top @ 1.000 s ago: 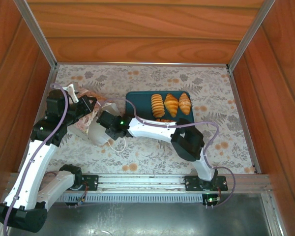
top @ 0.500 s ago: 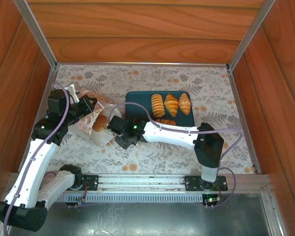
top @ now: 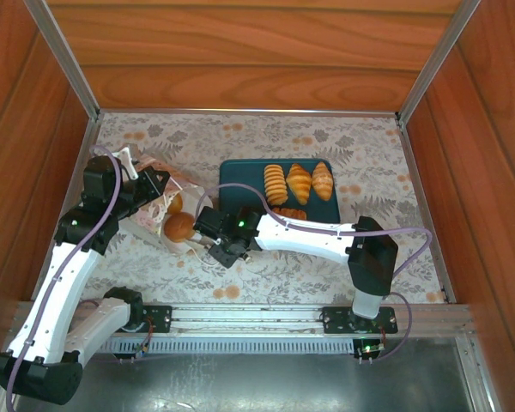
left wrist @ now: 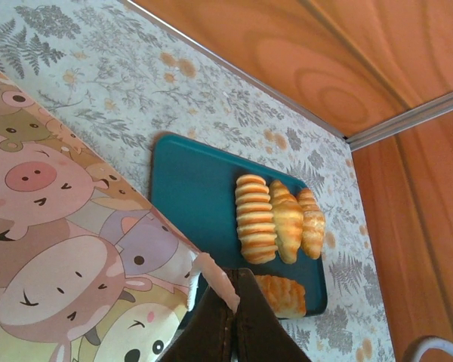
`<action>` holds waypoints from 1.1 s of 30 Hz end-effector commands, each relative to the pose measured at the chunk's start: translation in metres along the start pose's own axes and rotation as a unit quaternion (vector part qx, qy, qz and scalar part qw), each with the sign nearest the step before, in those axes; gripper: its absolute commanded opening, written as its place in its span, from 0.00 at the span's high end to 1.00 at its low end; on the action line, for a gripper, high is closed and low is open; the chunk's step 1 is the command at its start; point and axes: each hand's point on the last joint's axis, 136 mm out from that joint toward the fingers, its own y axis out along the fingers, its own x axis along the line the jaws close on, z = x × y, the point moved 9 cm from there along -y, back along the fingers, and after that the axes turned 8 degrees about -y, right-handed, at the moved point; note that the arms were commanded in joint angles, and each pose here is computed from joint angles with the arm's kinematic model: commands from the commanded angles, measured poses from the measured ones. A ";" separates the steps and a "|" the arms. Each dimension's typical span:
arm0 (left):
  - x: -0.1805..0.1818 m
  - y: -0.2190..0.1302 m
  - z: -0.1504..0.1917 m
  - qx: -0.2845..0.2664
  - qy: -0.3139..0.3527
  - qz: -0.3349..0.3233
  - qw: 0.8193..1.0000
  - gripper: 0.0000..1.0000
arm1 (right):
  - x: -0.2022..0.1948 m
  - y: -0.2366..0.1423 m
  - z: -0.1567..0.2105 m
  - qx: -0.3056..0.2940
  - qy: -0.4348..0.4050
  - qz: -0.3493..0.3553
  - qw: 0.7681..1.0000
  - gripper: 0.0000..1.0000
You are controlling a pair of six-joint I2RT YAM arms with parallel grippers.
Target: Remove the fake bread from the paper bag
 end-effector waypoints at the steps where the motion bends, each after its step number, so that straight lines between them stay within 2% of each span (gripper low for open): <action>1: -0.003 -0.006 -0.002 -0.013 0.001 0.009 1.000 1.00 | -0.002 -0.022 -0.011 -0.038 -0.010 0.019 0.999 0.41; 7: -0.003 -0.006 -0.002 -0.010 0.001 0.013 1.000 1.00 | -0.002 -0.015 -0.019 -0.030 -0.020 0.027 0.999 0.39; 15: -0.005 -0.006 -0.002 -0.008 0.002 0.017 1.000 1.00 | 0.000 -0.006 -0.036 -0.048 -0.024 -0.015 0.998 0.36; 24: -0.007 -0.007 -0.003 -0.006 0.002 0.020 1.000 1.00 | -0.007 0.012 -0.042 -0.034 -0.003 -0.046 0.998 0.35; 33: -0.009 -0.009 -0.004 -0.009 0.003 0.023 1.000 1.00 | -0.013 0.016 -0.043 -0.026 0.011 -0.041 0.999 0.35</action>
